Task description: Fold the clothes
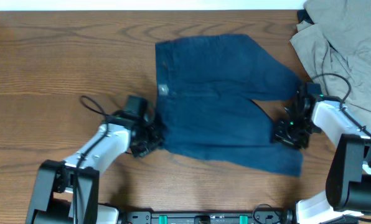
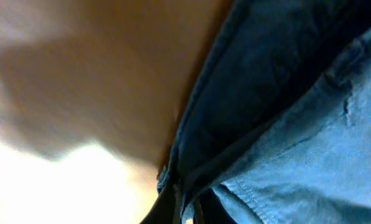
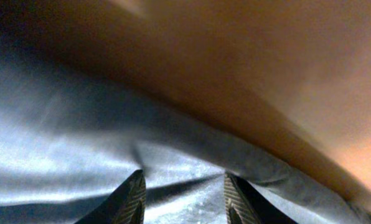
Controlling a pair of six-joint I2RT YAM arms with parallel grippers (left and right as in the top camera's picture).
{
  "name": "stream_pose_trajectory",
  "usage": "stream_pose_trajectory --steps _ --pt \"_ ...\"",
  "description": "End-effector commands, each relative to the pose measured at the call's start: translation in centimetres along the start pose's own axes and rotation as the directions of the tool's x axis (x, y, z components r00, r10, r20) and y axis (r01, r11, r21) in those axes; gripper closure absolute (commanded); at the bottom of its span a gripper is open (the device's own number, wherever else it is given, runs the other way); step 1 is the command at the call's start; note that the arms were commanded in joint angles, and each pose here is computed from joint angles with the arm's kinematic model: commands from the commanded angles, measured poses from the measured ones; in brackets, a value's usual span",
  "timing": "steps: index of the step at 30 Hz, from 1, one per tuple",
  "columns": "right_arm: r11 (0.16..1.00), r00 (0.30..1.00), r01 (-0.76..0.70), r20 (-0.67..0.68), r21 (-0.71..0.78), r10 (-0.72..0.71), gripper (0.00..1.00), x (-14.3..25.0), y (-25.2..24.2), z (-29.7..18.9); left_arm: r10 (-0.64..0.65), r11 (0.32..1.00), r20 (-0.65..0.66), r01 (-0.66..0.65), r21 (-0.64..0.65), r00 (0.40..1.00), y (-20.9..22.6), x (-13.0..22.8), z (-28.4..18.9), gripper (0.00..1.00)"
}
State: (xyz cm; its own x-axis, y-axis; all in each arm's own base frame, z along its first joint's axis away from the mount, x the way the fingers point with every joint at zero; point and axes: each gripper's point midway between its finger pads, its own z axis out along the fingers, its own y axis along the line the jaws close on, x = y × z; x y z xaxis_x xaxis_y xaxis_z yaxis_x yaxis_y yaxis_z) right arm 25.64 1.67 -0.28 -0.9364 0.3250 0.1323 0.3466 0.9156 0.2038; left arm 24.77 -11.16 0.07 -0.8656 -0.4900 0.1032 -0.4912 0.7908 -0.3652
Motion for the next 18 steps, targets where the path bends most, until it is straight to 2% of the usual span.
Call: stream_pose_trajectory --steps 1,7,10,13,17,18 --pt "0.989 0.993 0.116 0.032 -0.093 -0.113 0.58 -0.4 3.4 1.2 -0.083 0.995 0.132 0.09 -0.047 0.988 2.4 -3.8 -0.7 0.94" --pt "0.959 0.948 0.253 0.23 -0.131 -0.219 0.58 -4.2 7.5 0.9 -0.132 0.991 0.199 0.131 0.021 0.971 2.5 -6.5 -1.6 0.94" --pt "0.942 0.92 0.305 0.297 -0.138 -0.254 0.53 -5.4 9.1 0.5 -0.13 0.992 0.206 0.126 0.03 0.97 2.3 -6.7 -1.7 0.94" --pt "0.934 0.909 0.331 0.312 -0.135 -0.277 0.49 -5.8 9.8 -0.2 -0.13 0.991 0.193 0.126 0.036 0.972 2.2 -6.5 -1.6 0.94" --pt "0.947 0.934 0.295 0.246 -0.126 -0.258 0.44 -4.8 9.3 -2.4 -0.106 0.989 0.103 0.094 0.116 0.989 0.6 -5.0 -1.5 0.93" --pt "0.952 0.94 0.282 0.235 -0.12 -0.249 0.43 -4.4 9.0 -3.4 -0.094 0.988 0.083 0.083 0.128 0.992 0.4 -4.6 -1.5 0.84"
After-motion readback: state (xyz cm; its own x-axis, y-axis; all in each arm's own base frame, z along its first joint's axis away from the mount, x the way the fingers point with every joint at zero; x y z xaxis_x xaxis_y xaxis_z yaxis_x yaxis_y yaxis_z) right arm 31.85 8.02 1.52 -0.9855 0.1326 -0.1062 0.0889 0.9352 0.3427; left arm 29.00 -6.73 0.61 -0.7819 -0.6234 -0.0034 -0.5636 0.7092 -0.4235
